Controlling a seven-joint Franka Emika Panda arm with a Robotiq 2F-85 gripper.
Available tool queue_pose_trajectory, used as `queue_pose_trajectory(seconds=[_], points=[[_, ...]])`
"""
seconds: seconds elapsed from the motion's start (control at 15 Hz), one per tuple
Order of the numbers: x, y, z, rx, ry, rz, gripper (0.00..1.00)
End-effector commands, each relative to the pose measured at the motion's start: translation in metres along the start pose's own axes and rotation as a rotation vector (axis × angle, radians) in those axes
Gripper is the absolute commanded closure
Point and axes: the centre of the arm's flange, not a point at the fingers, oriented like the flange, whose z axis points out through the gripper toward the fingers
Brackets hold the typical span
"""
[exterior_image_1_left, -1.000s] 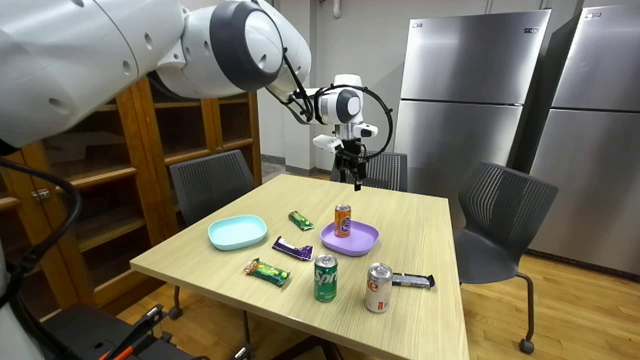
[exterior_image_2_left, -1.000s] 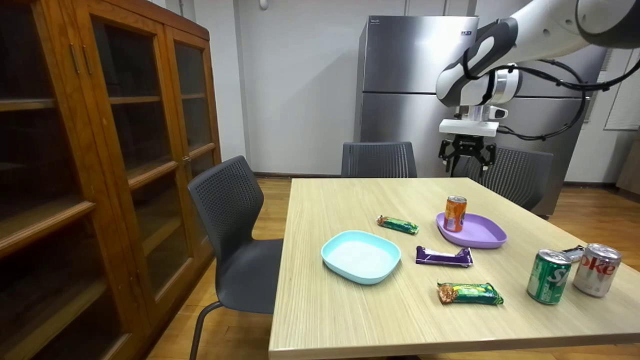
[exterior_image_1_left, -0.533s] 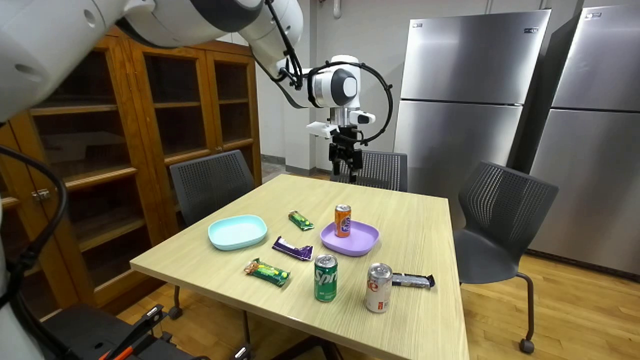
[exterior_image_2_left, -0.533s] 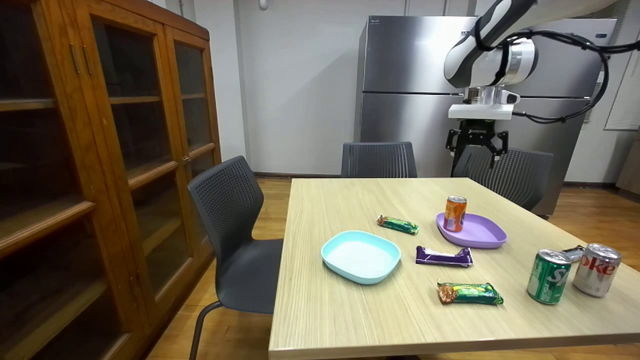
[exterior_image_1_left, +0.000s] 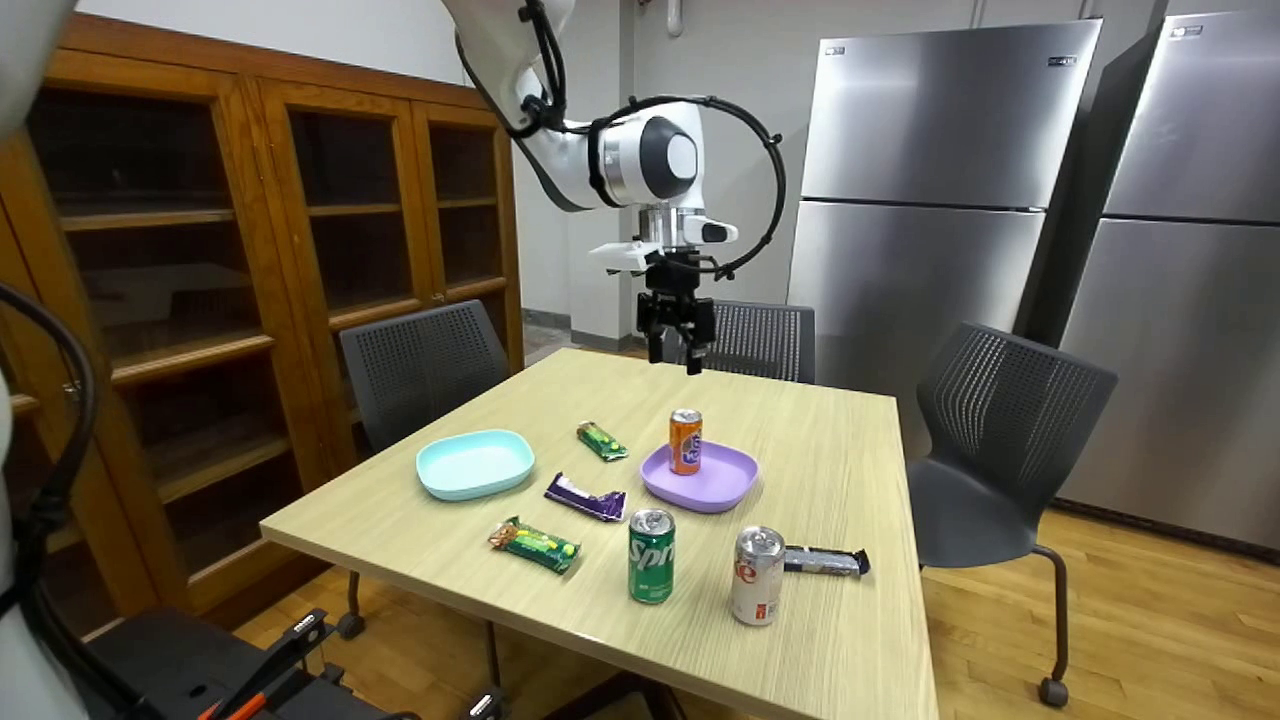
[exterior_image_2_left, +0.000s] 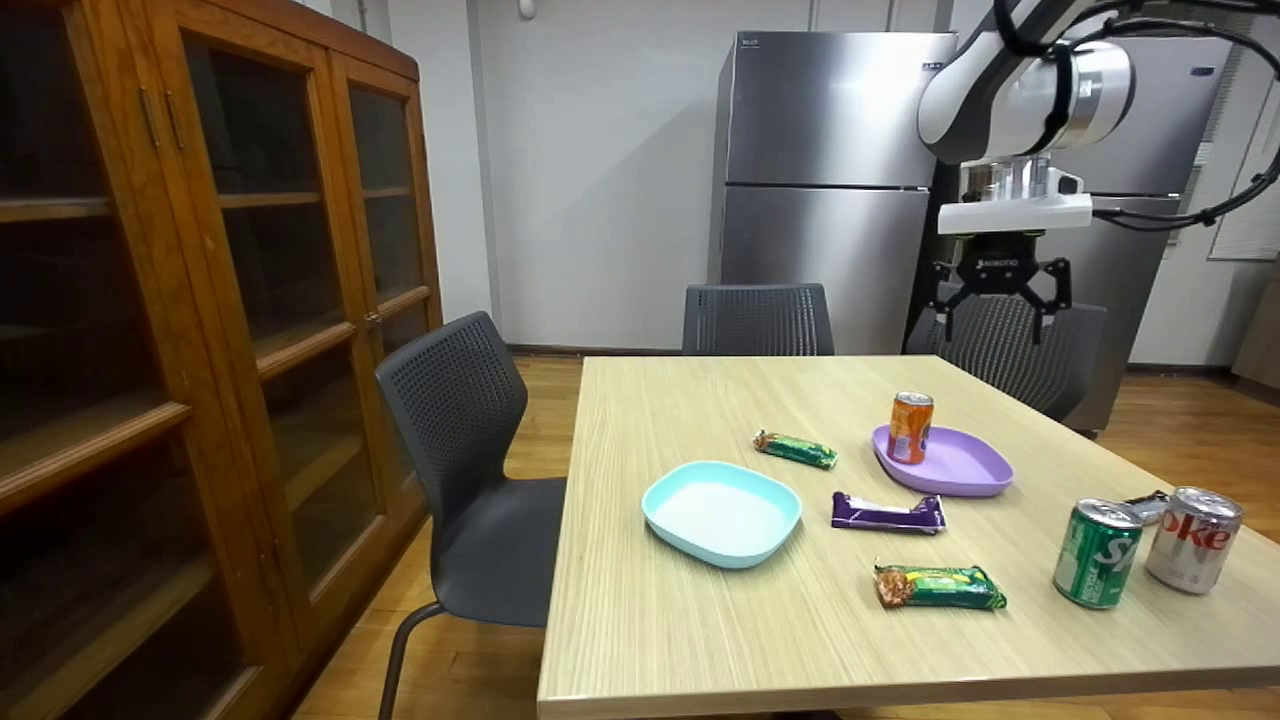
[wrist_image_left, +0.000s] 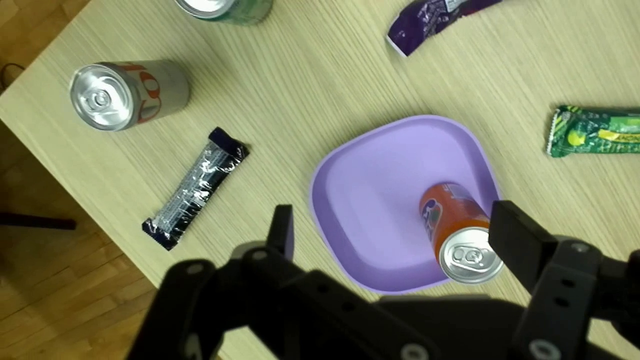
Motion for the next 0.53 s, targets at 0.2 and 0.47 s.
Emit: queue_pose_trajectory(seconds=[0.2, 0.47], points=[[-0.101, 0.061, 0.006, -0.004, 0.047, -0.138, 0.0], [-0.141, 0.09, 0.032, 0.02, 0.066, -0.184, 0.0]])
